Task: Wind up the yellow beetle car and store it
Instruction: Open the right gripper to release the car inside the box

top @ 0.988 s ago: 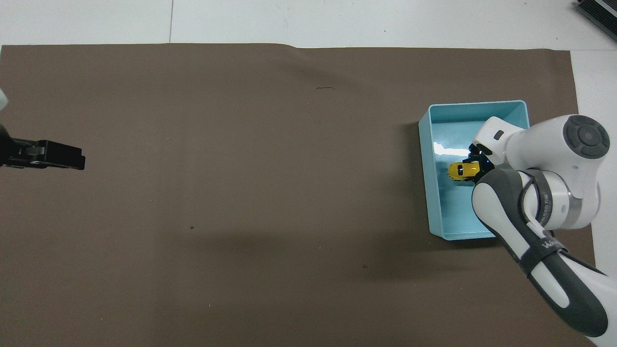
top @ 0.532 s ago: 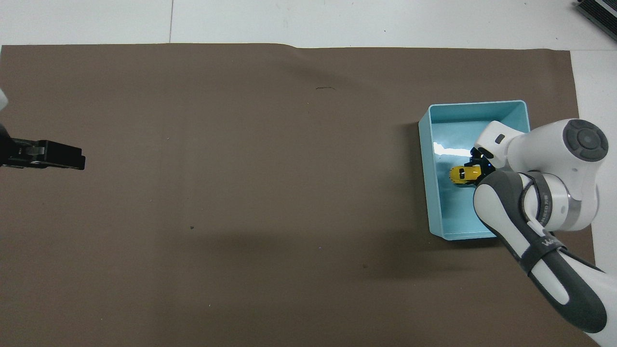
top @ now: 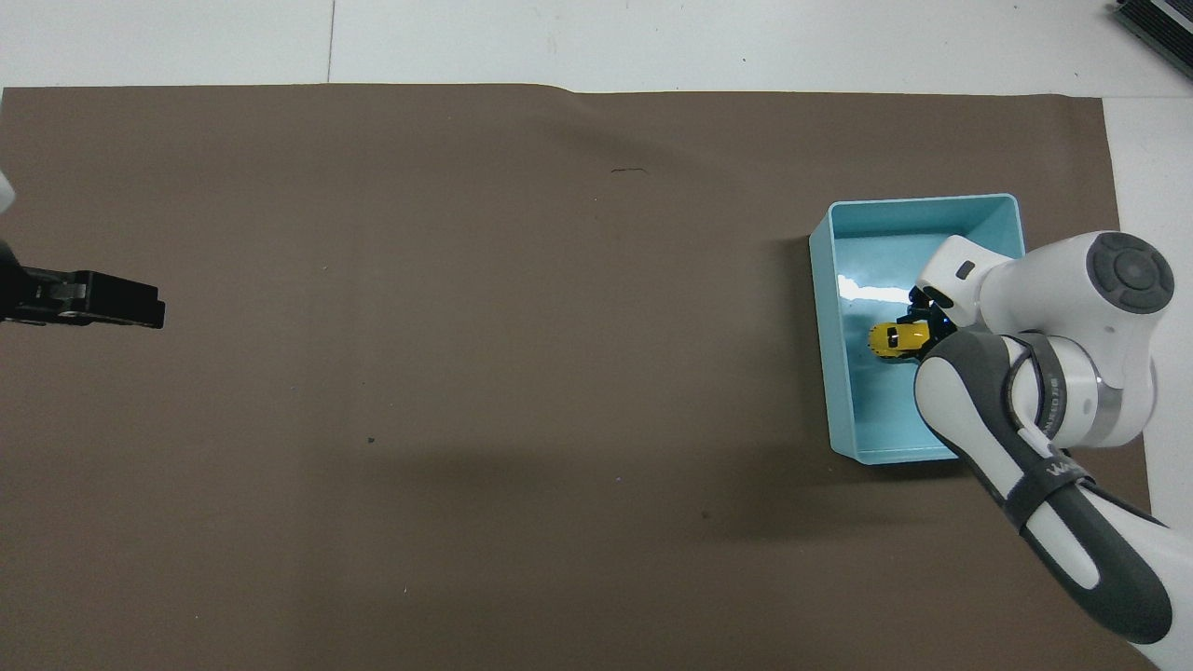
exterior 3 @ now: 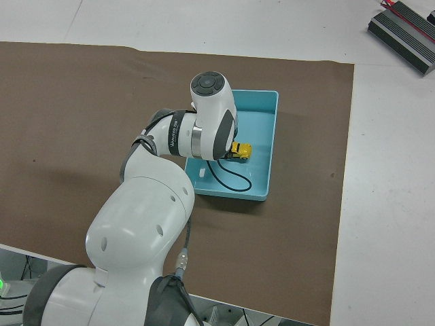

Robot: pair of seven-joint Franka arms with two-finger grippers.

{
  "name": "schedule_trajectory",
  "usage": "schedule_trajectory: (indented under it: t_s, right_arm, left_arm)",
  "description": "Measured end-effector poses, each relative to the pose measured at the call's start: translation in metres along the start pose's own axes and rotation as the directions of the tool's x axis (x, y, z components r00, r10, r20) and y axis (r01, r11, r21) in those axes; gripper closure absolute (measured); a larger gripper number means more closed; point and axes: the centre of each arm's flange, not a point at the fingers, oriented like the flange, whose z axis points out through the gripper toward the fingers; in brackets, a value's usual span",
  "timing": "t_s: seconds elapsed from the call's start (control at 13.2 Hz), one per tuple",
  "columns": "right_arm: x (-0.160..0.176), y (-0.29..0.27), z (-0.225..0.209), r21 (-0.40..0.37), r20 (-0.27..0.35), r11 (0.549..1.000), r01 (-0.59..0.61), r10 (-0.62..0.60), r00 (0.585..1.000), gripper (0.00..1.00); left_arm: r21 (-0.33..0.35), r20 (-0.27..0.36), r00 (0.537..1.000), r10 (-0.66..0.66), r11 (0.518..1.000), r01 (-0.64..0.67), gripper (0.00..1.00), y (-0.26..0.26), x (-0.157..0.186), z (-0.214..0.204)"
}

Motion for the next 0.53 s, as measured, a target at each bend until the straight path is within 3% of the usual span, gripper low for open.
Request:
schedule_trajectory:
  t_s: [0.3, 0.38, 0.53]
  right_arm:
    - [0.0, -0.0005, 0.0007, 0.002, 0.0, 1.0, 0.0, 0.0, 1.0, 0.55]
    - [0.0001, -0.0006, 0.0008, 0.002, 0.0, 1.0, 0.0, 0.0, 1.0, 0.5]
    - [0.0, -0.0006, 0.0008, 0.002, 0.0, 1.0, 0.0, 0.0, 1.0, 0.26]
  left_arm:
    - [0.0, 0.0, 1.0, 0.0, 1.0, 0.0, 0.0, 0.0, 0.0, 0.0]
    - [0.0, 0.0, 1.0, 0.0, 1.0, 0.0, 0.0, 0.0, 0.0, 0.0]
    - [0.0, 0.0, 1.0, 0.0, 1.0, 0.0, 0.0, 0.0, 0.0, 0.0]
